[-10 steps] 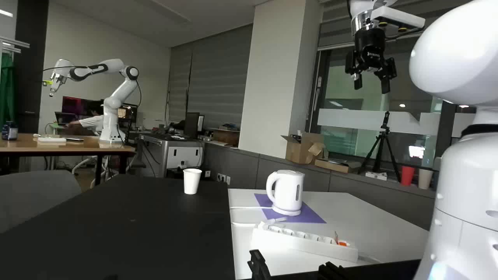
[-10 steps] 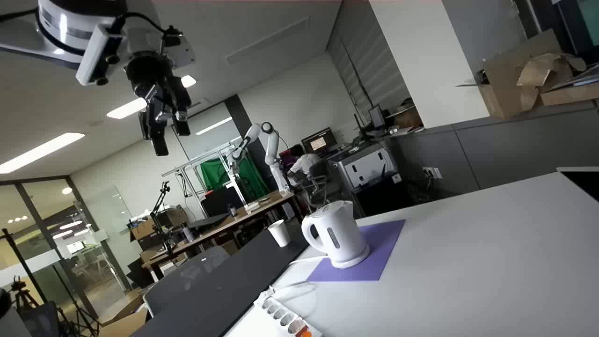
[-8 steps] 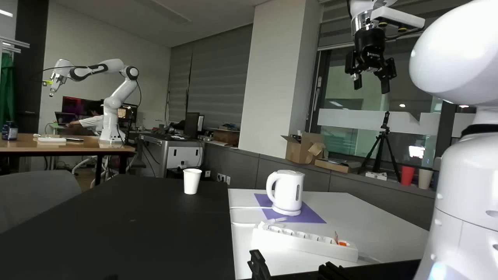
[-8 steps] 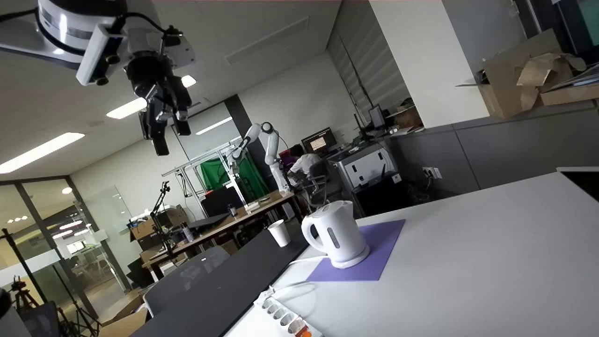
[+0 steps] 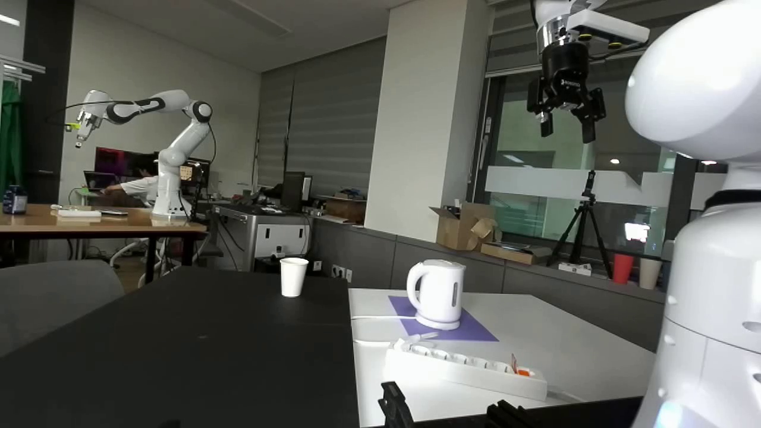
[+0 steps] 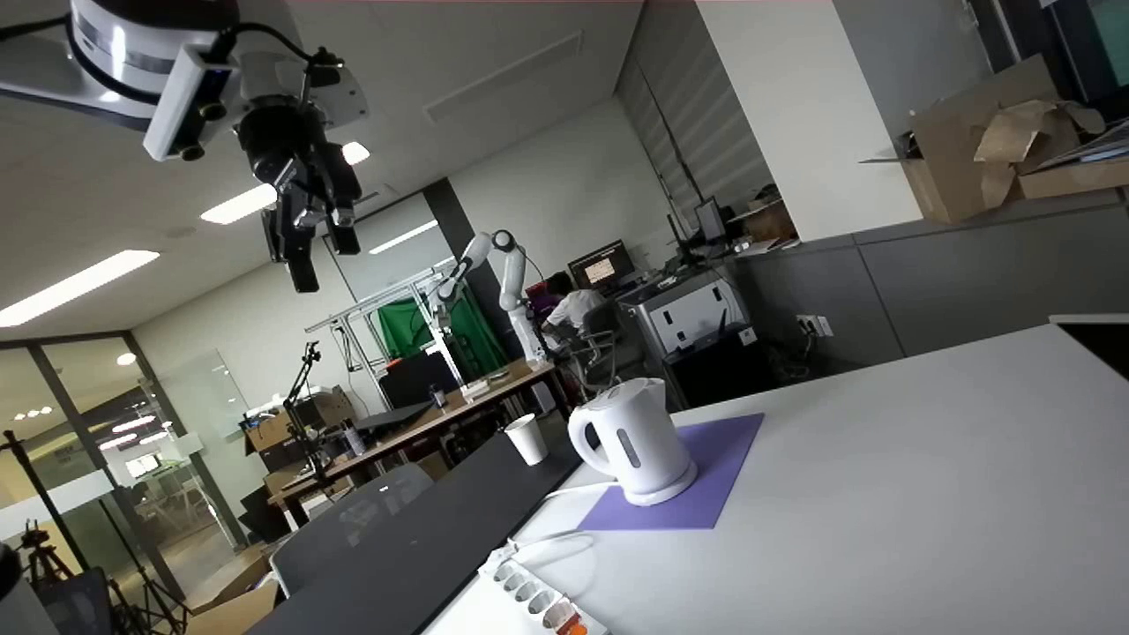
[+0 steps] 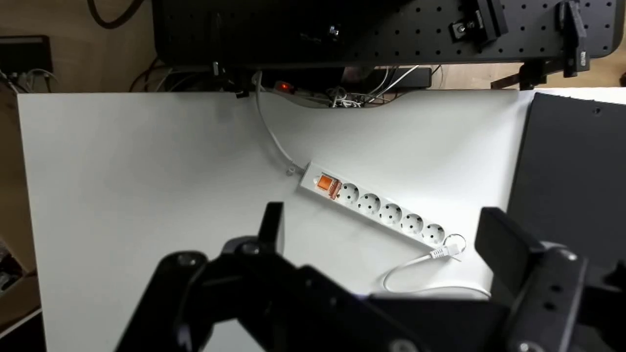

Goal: Press the adapter switch

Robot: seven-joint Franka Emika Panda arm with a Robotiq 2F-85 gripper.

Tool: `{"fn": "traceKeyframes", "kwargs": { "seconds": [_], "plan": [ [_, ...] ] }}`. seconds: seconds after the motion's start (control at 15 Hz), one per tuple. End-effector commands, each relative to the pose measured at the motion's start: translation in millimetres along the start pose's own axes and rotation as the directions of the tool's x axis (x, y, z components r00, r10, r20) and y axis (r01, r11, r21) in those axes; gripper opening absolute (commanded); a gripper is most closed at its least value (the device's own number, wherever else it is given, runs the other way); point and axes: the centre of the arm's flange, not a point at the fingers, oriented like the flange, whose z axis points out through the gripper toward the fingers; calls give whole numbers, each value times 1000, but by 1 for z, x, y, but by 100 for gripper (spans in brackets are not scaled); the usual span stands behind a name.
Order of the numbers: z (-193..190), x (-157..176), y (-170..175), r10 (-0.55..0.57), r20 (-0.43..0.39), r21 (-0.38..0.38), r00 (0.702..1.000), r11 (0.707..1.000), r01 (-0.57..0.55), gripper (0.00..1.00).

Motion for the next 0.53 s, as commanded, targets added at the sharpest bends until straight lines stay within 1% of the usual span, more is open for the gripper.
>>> {"fn": "traceKeyframes", "kwargs": {
  "seconds": [0.0, 0.2, 0.27, 0.47],
  "plan": [
    [0, 0, 0, 0, 0, 0, 1000, 1000, 0, 100],
    [0, 0, 0, 0, 0, 0, 1000, 1000, 0, 100],
    [3, 1, 0, 1, 16, -5, 1000, 1000, -1, 100],
    [23, 8, 3, 5, 2, 14, 1000, 1000, -5, 100]
  ]
}}
